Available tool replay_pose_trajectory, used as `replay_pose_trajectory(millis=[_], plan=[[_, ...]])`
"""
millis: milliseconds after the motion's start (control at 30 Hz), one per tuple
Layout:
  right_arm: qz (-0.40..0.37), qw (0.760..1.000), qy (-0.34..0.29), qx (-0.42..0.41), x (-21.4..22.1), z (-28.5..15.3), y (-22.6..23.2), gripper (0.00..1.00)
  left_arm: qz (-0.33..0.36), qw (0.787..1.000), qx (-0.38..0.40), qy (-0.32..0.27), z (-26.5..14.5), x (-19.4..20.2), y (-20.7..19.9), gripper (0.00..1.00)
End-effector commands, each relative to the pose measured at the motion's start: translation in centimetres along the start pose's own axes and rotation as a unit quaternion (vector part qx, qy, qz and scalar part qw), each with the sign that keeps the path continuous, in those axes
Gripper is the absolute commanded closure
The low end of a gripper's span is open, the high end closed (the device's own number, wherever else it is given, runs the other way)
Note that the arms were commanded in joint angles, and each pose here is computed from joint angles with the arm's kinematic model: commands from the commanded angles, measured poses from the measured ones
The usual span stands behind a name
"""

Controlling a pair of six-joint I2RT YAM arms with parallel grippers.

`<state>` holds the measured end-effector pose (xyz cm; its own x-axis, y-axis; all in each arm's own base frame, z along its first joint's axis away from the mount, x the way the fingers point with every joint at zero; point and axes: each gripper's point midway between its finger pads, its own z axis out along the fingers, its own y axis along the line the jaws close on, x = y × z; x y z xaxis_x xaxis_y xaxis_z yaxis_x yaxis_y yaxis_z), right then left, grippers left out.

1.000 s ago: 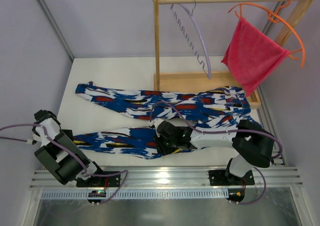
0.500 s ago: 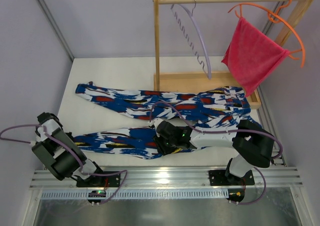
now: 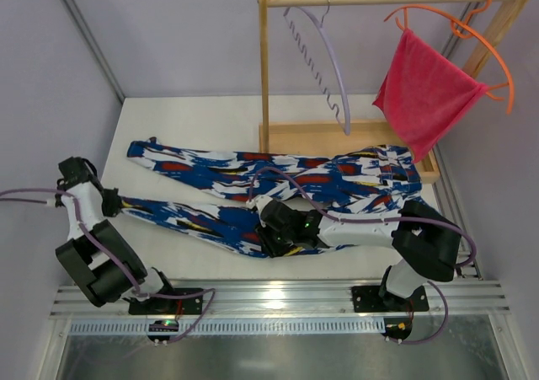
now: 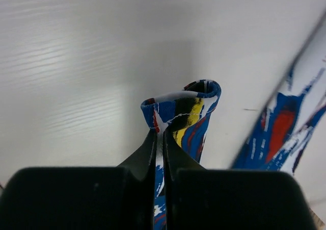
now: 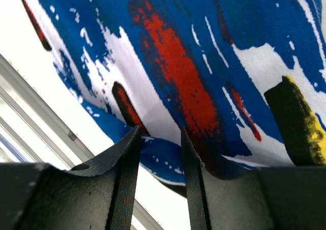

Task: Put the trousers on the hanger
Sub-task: Fold the trousers

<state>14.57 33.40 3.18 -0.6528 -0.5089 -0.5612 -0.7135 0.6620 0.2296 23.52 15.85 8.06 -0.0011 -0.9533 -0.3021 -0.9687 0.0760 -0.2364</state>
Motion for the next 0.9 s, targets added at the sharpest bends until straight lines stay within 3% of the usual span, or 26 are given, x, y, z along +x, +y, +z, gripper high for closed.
replay_pose_trajectory(millis=[0, 200, 400, 567, 767, 867], plan=[[-0.007, 1.0, -0.011, -0.002, -1.3, 0.1, 0.6, 0.6, 0.023, 0.998, 0.061, -0.019, -2.0, -0.9, -5.4, 0.99], [-0.005, 1.0, -0.01, 0.001, -1.3, 0.0, 0.5, 0.6, 0.078, 0.991, 0.108, -0.011, -3.4, 0.2, -10.6, 0.99], [-0.001, 1.0, -0.022, 0.014, -1.6, -0.5, 0.0, 0.6, 0.111, 0.989, 0.091, 0.024, -1.2, 1.8, -9.9, 0.84], [0.002, 1.0, -0.029, 0.008, -1.8, -0.8, 0.2, 0.6, 0.124, 0.989, 0.078, 0.032, -0.2, 2.5, -8.9, 0.97], [-0.004, 0.999, -0.03, 0.012, -1.8, -0.9, 0.0, 0.6, 0.126, 0.989, 0.075, 0.031, -0.5, 2.2, -8.9, 1.0], [-0.004, 0.999, -0.033, 0.011, -1.9, -0.9, 0.1, 0.59, 0.117, 0.993, 0.032, -0.006, -2.1, 0.5, -7.6, 1.0]])
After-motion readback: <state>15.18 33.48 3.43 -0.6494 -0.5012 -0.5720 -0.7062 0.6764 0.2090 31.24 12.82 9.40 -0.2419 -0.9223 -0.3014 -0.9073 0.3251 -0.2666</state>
